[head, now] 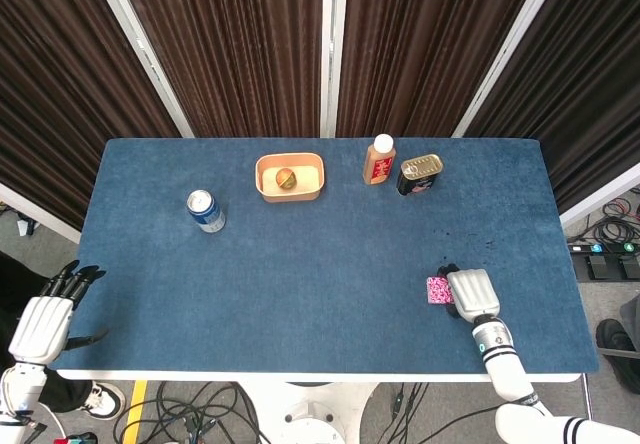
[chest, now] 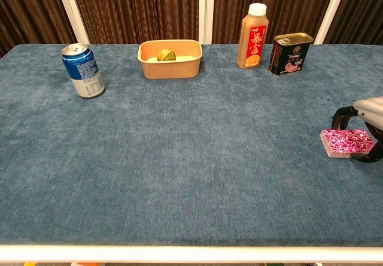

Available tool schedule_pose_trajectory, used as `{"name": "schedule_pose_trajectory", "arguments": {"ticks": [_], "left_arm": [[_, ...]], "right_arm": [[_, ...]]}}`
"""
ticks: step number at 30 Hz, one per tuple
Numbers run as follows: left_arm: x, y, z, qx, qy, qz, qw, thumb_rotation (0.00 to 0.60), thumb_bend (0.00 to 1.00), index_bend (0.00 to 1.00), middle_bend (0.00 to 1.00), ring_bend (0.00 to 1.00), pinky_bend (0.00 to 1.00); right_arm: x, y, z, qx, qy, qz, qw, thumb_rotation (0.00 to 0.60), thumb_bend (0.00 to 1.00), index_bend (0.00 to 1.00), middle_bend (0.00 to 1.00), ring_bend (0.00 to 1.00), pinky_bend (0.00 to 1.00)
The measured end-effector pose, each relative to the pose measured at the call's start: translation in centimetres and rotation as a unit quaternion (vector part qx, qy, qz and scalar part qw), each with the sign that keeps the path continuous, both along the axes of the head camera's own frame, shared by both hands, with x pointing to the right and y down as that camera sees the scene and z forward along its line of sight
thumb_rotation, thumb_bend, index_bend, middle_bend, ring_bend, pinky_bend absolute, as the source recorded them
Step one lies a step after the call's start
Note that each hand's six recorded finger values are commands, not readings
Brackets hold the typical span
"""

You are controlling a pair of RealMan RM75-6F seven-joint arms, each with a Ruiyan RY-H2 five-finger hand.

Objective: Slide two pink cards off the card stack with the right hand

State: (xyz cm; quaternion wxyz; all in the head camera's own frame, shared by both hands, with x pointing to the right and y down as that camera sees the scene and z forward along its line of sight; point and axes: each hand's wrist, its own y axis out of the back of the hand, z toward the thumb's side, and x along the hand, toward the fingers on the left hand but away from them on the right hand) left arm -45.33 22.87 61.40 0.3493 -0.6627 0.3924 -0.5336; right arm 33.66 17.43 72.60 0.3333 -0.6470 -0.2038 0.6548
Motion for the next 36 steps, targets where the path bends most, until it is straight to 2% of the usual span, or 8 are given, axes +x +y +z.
{"name": "schedule_pose_trajectory", "arguments": {"ticks": [26, 32, 36], "left_arm": [[0.1, -0.1, -0.1, 0.000, 0.003, 0.001, 1.0000, 0.600, 0.01, 0.18, 0.15, 0.02, 0.19], [0.1, 0.0, -0.1, 0.000, 0.002, 0.002, 1.0000, 0.600, 0.01, 0.18, 0.15, 0.02, 0.18], [0.0, -0.1, -0.2, 0.002, 0.002, 0.001, 1.0000, 0.600, 0.01, 0.18, 0.15, 0.02, 0.19]], "right_arm": [[-0.3, -0.9, -1.0, 0.020, -0.009, 0.006, 0.9997, 0.600, 0.24, 0.42, 0.38, 0.72, 0.77], [-1.0, -2.1, -1.3, 0.029, -0.007, -0.005, 0.9995, 0.600, 0.24, 0.42, 0.38, 0.72, 0.77], [-2.3, -3.9, -1.4, 0.041, -0.010, -0.017, 0.9990, 0.600, 0.24, 0.42, 0.38, 0.72, 0.77]]}}
